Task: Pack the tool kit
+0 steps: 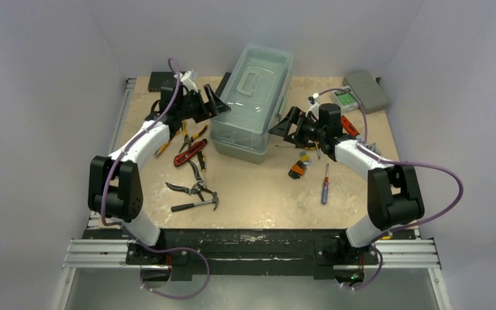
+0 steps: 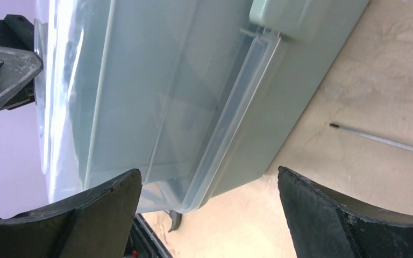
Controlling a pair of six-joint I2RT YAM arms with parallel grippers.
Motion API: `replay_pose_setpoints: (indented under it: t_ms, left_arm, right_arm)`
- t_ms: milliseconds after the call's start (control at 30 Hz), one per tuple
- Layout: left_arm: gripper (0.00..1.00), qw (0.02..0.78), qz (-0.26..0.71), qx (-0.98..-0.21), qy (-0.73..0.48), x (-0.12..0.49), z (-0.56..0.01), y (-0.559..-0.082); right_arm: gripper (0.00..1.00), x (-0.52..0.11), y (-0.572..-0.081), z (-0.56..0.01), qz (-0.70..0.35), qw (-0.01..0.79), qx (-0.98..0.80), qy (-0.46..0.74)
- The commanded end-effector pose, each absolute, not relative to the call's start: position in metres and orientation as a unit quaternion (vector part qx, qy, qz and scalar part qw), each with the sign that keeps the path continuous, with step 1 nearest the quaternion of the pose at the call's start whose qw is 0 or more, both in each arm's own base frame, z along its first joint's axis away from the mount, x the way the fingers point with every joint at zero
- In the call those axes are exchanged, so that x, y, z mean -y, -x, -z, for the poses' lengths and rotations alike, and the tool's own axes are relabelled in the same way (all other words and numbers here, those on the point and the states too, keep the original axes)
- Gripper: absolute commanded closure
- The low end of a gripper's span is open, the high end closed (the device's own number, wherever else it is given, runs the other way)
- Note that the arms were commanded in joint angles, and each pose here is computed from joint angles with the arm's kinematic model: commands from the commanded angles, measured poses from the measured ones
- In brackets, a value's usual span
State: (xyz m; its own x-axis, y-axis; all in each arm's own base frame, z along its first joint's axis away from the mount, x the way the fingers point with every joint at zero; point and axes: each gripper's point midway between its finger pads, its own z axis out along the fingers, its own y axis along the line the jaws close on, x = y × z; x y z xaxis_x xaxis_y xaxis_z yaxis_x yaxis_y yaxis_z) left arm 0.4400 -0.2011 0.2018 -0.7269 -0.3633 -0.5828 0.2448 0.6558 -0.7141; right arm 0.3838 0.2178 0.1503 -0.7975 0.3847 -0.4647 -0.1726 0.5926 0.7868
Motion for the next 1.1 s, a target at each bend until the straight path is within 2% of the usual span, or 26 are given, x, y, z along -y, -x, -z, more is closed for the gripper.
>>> replay_pose_setpoints:
  t_ms: [0,367,600,733,800,900,1067]
  left_arm:
    - [0.21,0.306,0.444,-0.842,-0.021,0.242,-0.205,-0.363]
    - [0.21,0.314,0.428,-0.847,-0.026,0.232,-0.211,-0.303]
    - [0.22,0.309,0.427,-0.849,-0.034,0.233,-0.201,-0.269]
    - [0.22,0.312,0.417,-0.853,-0.037,0.232,-0.201,-0.266]
    - [0.22,0.347,0.382,-0.856,-0.029,0.218,-0.210,-0.271]
    - [0.18,0.398,0.334,-0.854,-0.022,0.196,-0.232,-0.279]
    - [0.14,0.433,0.312,-0.846,-0.002,0.178,-0.260,-0.295]
  right_arm:
    - [0.01,-0.224,-0.354,-0.156,-0.459,0.308,-0.833,-0.028]
    - [0.01,-0.215,-0.322,-0.170,-0.454,0.306,-0.837,-0.017]
    - [0.01,-0.190,-0.314,-0.152,-0.373,0.301,-0.877,-0.042]
    - [0.01,-0.177,-0.316,-0.140,-0.334,0.294,-0.894,-0.056]
    - [0.01,-0.173,-0.320,-0.144,-0.327,0.302,-0.894,-0.060]
    - [0.01,-0.170,-0.326,-0.159,-0.320,0.321,-0.889,-0.059]
    - [0.01,-0.172,-0.339,-0.195,-0.327,0.354,-0.874,-0.059]
